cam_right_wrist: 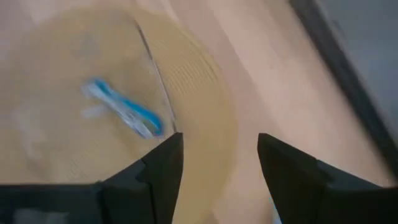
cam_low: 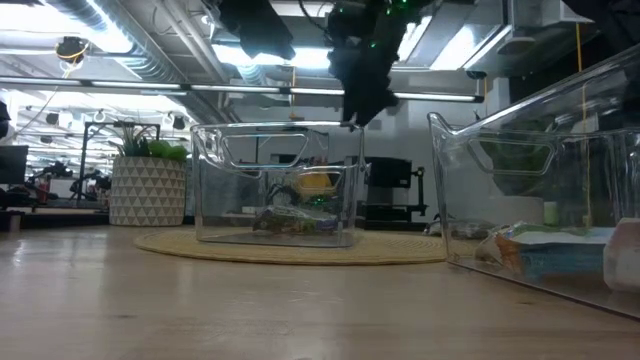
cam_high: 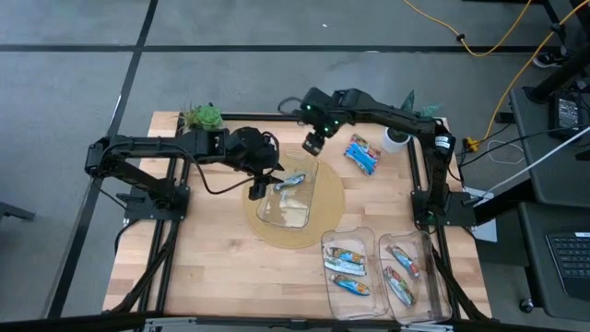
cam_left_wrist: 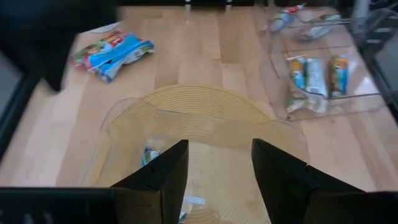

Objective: Pick and place Granola Bars by type
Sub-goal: Put the blue granola bar pack into the top transparent bin

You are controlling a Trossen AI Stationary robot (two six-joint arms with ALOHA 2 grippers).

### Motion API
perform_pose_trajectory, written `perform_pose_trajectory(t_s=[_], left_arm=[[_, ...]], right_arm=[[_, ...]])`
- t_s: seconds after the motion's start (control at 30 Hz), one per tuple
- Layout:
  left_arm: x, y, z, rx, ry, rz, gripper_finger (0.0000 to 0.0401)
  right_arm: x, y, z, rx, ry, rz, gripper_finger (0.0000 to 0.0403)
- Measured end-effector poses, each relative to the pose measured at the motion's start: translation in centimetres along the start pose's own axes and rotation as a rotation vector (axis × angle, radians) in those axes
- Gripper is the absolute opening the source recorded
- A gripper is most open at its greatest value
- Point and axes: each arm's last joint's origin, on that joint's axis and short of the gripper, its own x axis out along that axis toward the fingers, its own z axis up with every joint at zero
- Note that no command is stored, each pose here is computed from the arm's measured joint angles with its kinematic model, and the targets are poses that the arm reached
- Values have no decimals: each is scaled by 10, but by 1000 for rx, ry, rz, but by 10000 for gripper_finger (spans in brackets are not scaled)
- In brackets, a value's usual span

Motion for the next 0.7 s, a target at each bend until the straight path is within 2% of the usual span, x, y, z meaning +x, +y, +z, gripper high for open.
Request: perform_pose_trajectory(t_s=[0.13,0.23,0.4,0.53,0.7], left_arm=[[0,1,0,-4,4,39,169],[0,1,0,-4,4,42,169],[0,2,0,-2,3,78,169],[-1,8,4,-8,-38,136,169],[-4,23,14,-28,-154,181,169]], right_arm=[[-32,14,-10,-78,-21,-143,208],[-66,24,-20,-60,-99,-195,208],[-131,41,-45,-25,-262,-140,208],[-175,58,-73,-94,-352,-91,208],[-218,66,-111,-179,-436,-63,208]])
